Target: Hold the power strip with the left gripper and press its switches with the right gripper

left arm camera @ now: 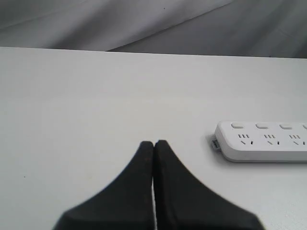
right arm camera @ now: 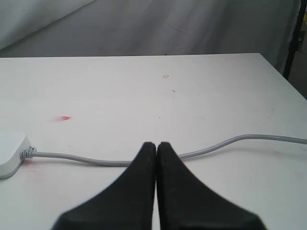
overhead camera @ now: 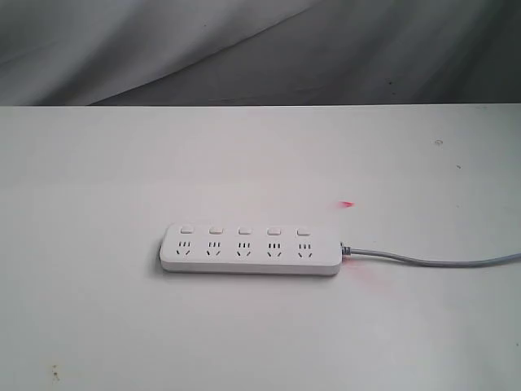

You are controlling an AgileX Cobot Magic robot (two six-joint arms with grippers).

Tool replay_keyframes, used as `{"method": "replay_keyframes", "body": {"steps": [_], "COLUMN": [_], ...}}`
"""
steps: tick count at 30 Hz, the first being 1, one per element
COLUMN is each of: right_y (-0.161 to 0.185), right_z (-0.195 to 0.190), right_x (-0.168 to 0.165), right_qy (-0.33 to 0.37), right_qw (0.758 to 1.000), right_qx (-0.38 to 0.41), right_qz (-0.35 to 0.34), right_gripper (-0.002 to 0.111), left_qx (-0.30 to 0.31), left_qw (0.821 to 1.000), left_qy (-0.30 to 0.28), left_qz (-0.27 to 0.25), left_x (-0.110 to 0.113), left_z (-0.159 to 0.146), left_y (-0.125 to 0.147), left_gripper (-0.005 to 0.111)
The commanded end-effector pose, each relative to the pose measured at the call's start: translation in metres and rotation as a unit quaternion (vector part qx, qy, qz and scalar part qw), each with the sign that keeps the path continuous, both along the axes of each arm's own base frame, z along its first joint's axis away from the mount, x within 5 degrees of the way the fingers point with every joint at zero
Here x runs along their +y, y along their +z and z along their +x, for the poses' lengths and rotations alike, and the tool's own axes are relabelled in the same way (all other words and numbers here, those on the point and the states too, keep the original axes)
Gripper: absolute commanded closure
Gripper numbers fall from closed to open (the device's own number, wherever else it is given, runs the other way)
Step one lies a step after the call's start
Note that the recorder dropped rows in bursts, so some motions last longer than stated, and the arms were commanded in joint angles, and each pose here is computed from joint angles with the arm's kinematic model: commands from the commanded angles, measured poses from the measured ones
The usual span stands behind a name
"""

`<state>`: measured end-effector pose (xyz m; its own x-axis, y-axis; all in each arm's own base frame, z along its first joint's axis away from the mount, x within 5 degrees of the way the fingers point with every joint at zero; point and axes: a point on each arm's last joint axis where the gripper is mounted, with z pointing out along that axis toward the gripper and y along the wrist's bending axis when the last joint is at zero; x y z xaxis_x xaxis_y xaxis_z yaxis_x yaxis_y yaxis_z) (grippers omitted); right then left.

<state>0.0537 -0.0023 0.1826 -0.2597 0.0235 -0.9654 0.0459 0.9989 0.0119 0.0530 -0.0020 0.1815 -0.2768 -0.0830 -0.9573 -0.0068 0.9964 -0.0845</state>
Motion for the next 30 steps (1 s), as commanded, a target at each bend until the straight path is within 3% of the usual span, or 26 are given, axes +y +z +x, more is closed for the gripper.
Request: {"method": "replay_keyframes", "body": {"steps": [1, 16, 18, 26, 30], "right_y": [-0.001, -0.001, -0.001, -0.001, -0.001], "right_z": [0.000, 0.000, 0.000, 0.000, 0.000], "right_x": [-0.001, -0.001, -0.001, -0.001, -0.001], "right_qy": [-0.004, -0.004, -0.004, -0.004, -0.004], "right_qw": [1.000, 1.000, 1.000, 1.000, 1.000], "right_qx": [-0.001, -0.001, -0.001, -0.001, -0.001], "right_qz": [-0.010, -0.007, -0.007, -0.009, -0.009], "right_gripper": [0.108, 0.108, 0.108, 0.108, 0.108], "left_qx": [-0.004, -0.006, -0.024, -0.232, -0.261], "left_qw": [1.000, 1.000, 0.999, 0.972, 0.965], "left_qy": [-0.003, -0.003, 0.001, 0.014, 0.014], "left_qz": [-0.003, 0.005, 0.036, 0.010, 0.009], "left_x": [0.000, 0.000, 0.002, 0.003, 0.003], "left_z": [0.000, 0.000, 0.001, 0.001, -0.006], "left_y": [-0.001, 0.000, 0.003, 0.047, 0.074], "left_gripper": [0.107, 0.107, 0.107, 0.107, 0.107]}}
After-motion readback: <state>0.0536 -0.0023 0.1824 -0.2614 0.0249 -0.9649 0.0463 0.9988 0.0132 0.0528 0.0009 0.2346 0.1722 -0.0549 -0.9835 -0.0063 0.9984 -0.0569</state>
